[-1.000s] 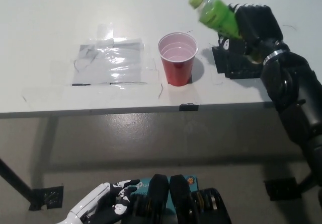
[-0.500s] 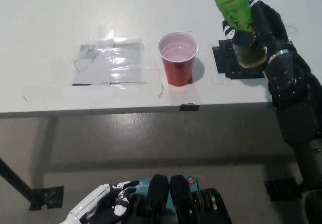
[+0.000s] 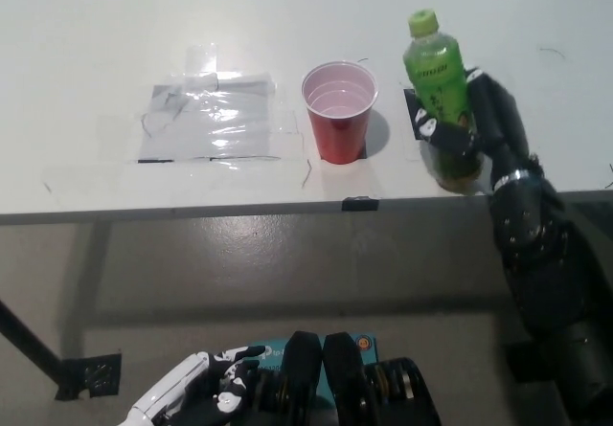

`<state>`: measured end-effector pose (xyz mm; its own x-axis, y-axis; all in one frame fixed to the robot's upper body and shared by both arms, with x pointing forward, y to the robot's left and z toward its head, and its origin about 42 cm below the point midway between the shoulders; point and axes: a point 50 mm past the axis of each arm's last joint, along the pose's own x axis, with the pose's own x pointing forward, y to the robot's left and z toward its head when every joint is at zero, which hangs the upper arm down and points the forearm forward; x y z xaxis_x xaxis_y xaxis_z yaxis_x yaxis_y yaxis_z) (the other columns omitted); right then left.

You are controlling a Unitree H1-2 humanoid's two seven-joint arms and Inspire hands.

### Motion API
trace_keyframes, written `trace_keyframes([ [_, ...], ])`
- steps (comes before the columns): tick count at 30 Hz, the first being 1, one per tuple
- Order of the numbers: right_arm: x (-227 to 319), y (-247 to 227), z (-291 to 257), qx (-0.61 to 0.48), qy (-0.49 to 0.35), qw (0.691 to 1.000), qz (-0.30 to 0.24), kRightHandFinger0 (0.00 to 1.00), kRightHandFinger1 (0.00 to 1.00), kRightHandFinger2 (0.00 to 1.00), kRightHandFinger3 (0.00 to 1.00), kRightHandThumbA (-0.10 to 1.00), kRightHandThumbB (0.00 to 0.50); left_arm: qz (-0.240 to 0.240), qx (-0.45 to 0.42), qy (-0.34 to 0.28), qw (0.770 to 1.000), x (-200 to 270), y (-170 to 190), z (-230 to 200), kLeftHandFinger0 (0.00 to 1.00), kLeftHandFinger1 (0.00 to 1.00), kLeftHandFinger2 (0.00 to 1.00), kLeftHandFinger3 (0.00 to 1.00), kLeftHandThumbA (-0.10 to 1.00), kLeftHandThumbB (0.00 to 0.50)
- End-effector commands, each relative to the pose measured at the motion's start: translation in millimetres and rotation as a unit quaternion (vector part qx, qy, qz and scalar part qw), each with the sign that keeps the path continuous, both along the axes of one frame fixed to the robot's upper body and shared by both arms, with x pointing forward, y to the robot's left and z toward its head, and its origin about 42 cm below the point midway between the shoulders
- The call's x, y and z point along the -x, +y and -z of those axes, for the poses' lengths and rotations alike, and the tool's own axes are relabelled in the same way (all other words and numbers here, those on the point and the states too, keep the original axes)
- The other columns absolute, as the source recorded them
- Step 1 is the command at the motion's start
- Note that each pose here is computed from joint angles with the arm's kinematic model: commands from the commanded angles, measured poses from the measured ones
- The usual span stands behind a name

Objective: The robot uses its right hand to pick up a bottle kept in the middle of the desk and tilt it into a cup kept next to it to pour water out

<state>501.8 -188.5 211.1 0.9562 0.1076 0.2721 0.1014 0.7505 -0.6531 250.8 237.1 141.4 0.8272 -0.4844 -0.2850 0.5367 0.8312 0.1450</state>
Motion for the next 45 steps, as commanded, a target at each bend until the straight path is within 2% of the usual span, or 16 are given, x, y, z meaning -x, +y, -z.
trace_keyframes([
  [1, 2.6, 3.2, -54.9, -0.129, -0.247, 0.960, 0.018, 0.00, 0.06, 0.10, 0.36, -0.10, 0.000, 0.004, 0.001, -0.015, 1.000, 1.0, 2.7, -8.0, 0.84, 0.95, 0.94, 1.00, 1.00, 0.483],
  [2, 4.5, 0.8, -45.3, -0.151, -0.234, 0.960, 0.031, 0.00, 0.02, 0.19, 0.36, -0.10, 0.000, 0.001, 0.002, -0.010, 1.000, 2.2, 3.3, -6.5, 0.84, 0.96, 0.95, 1.00, 1.00, 0.500],
  [5, 5.4, -3.4, -39.1, -0.175, -0.224, 0.958, 0.046, 0.00, 0.02, 0.26, 0.34, -0.10, 0.004, 0.002, 0.002, -0.013, 1.000, 2.5, 2.6, -4.3, 0.84, 0.96, 0.95, 1.00, 1.00, 0.499],
  [7, 1.9, -3.8, -39.7, -0.199, -0.217, 0.954, 0.056, 0.00, 0.00, 0.24, 0.31, -0.10, 0.000, -0.001, 0.000, -0.012, 1.000, 3.7, 2.0, -5.0, 0.84, 0.95, 0.95, 1.00, 1.00, 0.500],
  [13, -3.7, -8.2, -48.0, -0.235, -0.221, 0.944, 0.068, 0.00, 0.00, 0.18, 0.32, -0.10, 0.000, -0.001, 0.003, -0.014, 1.000, 3.4, 1.9, -3.3, 0.81, 0.94, 0.94, 1.00, 1.00, 0.495],
  [14, -6.8, -11.4, -51.0, -0.235, -0.221, 0.944, 0.071, 0.00, 0.00, 0.12, 0.35, -0.10, 0.000, -0.002, 0.001, -0.014, 1.000, 3.7, 1.9, -3.1, 0.81, 0.94, 0.94, 1.00, 1.00, 0.500],
  [16, -8.4, -14.8, -52.3, -0.236, -0.223, 0.943, 0.077, 0.00, 0.00, 0.11, 0.37, -0.10, 0.000, -0.003, 0.001, -0.010, 1.000, 7.7, 0.2, -1.6, 0.82, 0.95, 0.94, 1.00, 1.00, 0.500],
  [18, -10.4, -15.6, -55.8, -0.248, -0.225, 0.939, 0.080, 0.00, 0.00, 0.10, 0.36, -0.10, 0.000, -0.002, 0.002, -0.010, 1.000, 7.7, 0.4, -2.1, 0.82, 0.95, 0.94, 1.00, 1.00, 0.500],
  [19, -13.2, -17.6, -61.8, -0.258, -0.232, 0.934, 0.088, 0.00, 0.00, 0.04, 0.33, -0.10, 0.000, 0.000, 0.002, -0.011, 1.000, 7.7, 0.6, -2.9, 0.82, 0.95, 0.95, 1.00, 1.00, 0.486],
  [22, -15.6, -19.7, -67.1, -0.267, -0.239, 0.928, 0.098, 0.00, 0.00, 0.00, 0.32, -0.10, 0.000, 0.002, 0.002, -0.017, 1.000, 5.7, 0.2, -2.9, 0.81, 0.95, 0.94, 1.00, 1.00, 0.476],
  [27, -14.2, -16.2, -61.6, -0.260, -0.240, 0.930, 0.102, 0.00, 0.00, 0.04, 0.33, -0.10, 0.000, 0.000, -0.001, -0.019, 1.000, 3.9, -0.4, -5.3, 0.80, 0.94, 0.93, 1.00, 1.00, 0.480],
  [37, -9.2, -3.6, -45.3, -0.219, -0.235, 0.943, 0.090, 0.00, 0.00, 0.00, 0.30, -0.10, 0.000, 0.003, -0.003, -0.026, 1.000, -0.3, 0.2, -8.4, 0.79, 0.92, 0.92, 1.00, 1.00, 0.486],
  [38, -7.7, -1.6, -39.8, -0.210, -0.231, 0.946, 0.090, 0.02, 0.05, 0.01, 0.32, -0.10, 0.000, 0.003, -0.004, -0.025, 1.000, 0.2, 0.0, -8.8, 0.78, 0.92, 0.92, 1.00, 1.00, 0.481],
  [42, -4.6, -2.3, -30.3, -0.199, -0.225, 0.950, 0.089, 0.00, 0.04, 0.00, 0.32, -0.10, 0.000, 0.003, -0.004, -0.021, 1.000, 0.9, 0.4, -9.2, 0.80, 0.93, 0.93, 1.00, 1.00, 0.490],
  [44, -4.0, -1.9, -28.5, -0.193, -0.227, 0.951, 0.090, 0.02, 0.06, 0.00, 0.33, -0.10, 0.000, 0.001, -0.003, -0.022, 1.000, 0.9, 0.9, -9.3, 0.80, 0.93, 0.92, 1.00, 1.00, 0.500],
  [45, -2.3, -4.5, -19.5, -0.180, -0.219, 0.954, 0.093, 0.07, 0.11, 0.03, 0.32, -0.10, 0.000, 0.002, -0.002, -0.023, 1.000, 0.8, 0.7, -9.4, 0.80, 0.93, 0.93, 1.00, 1.00, 0.489],
])
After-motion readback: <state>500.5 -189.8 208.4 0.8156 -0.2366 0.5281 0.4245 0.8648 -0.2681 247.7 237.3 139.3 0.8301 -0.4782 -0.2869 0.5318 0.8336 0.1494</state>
